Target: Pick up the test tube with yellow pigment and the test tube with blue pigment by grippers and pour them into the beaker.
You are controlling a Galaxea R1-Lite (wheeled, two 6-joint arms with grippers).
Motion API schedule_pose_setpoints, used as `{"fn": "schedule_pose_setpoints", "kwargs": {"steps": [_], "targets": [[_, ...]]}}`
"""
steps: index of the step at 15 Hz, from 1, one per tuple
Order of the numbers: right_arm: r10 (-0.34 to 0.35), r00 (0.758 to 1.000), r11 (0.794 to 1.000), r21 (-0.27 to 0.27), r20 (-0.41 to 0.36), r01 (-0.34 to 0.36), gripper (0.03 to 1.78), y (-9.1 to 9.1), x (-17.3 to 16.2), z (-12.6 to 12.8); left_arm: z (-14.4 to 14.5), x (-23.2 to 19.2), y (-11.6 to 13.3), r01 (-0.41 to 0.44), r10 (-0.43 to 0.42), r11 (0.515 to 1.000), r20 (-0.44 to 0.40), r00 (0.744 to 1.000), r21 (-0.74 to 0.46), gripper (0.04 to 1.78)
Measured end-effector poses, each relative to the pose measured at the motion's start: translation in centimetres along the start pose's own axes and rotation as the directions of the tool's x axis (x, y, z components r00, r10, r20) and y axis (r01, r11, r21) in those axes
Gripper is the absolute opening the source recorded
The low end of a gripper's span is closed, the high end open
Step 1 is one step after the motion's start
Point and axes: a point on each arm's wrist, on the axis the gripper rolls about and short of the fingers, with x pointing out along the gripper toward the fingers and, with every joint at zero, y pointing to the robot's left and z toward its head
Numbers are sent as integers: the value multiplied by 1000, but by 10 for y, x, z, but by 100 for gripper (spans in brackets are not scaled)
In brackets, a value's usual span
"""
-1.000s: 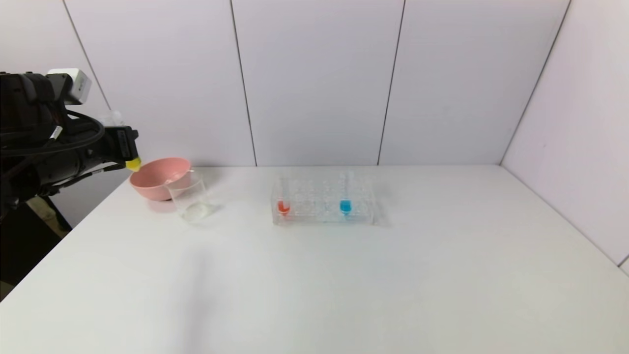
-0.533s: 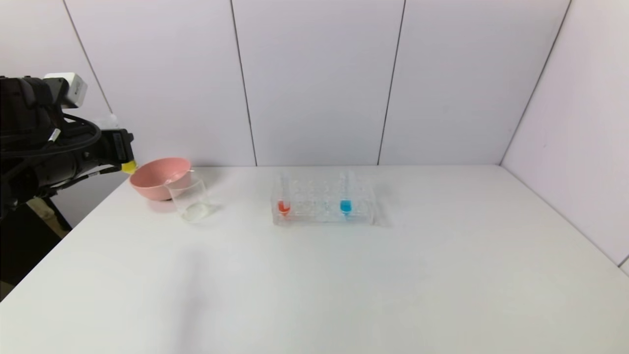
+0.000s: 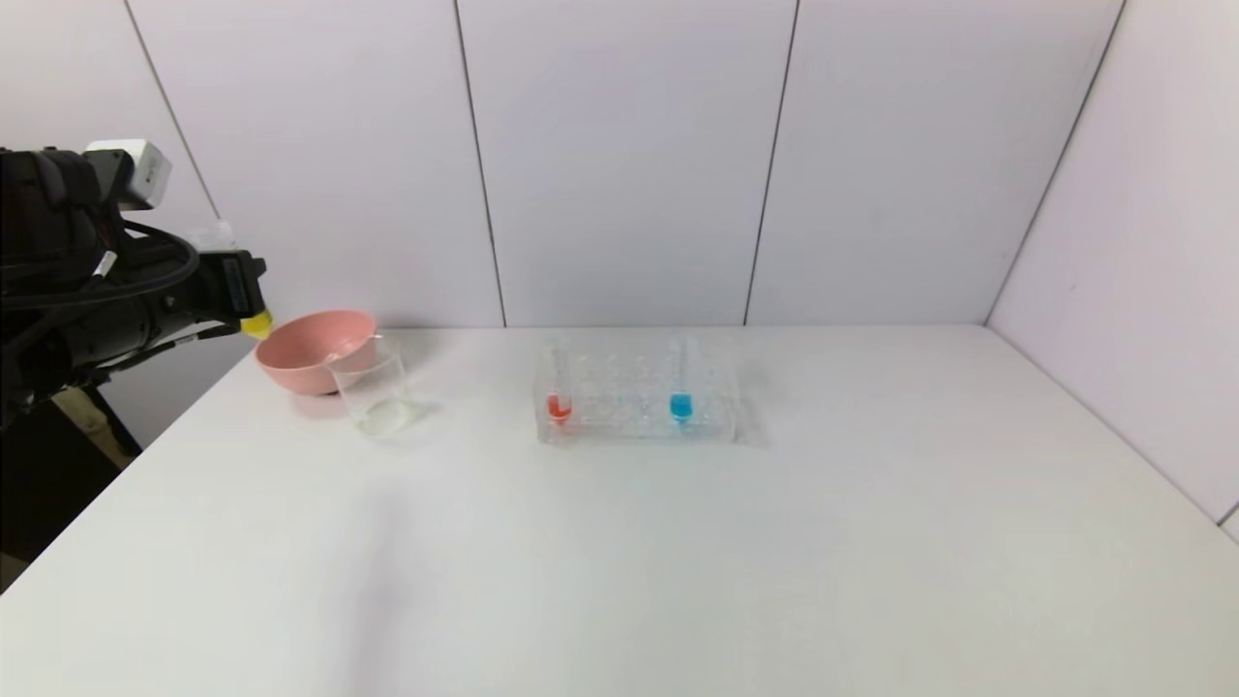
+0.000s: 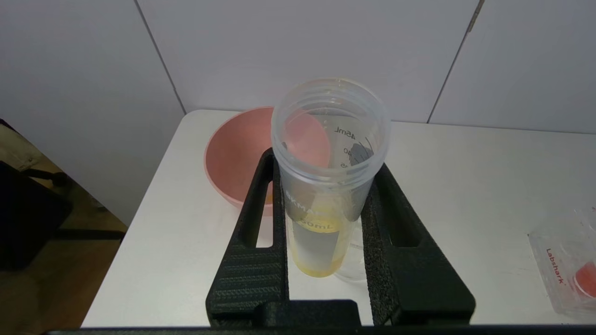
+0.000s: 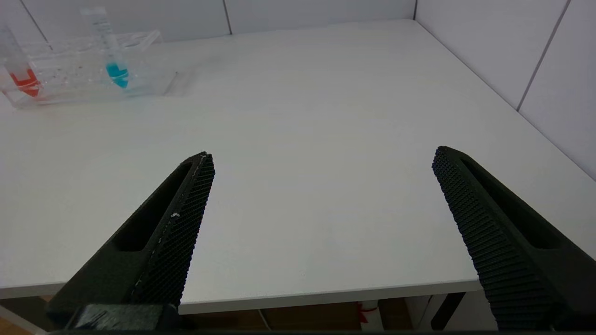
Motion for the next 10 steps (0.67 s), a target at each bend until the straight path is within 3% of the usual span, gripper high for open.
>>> {"fn": "schedule_pose_setpoints", "kwargs": {"steps": [10], "targets": [[0, 1000, 1000, 0, 4, 0, 171, 0, 0, 0, -8, -5, 2, -1, 1, 1000, -24, 1000, -4, 47]]}}
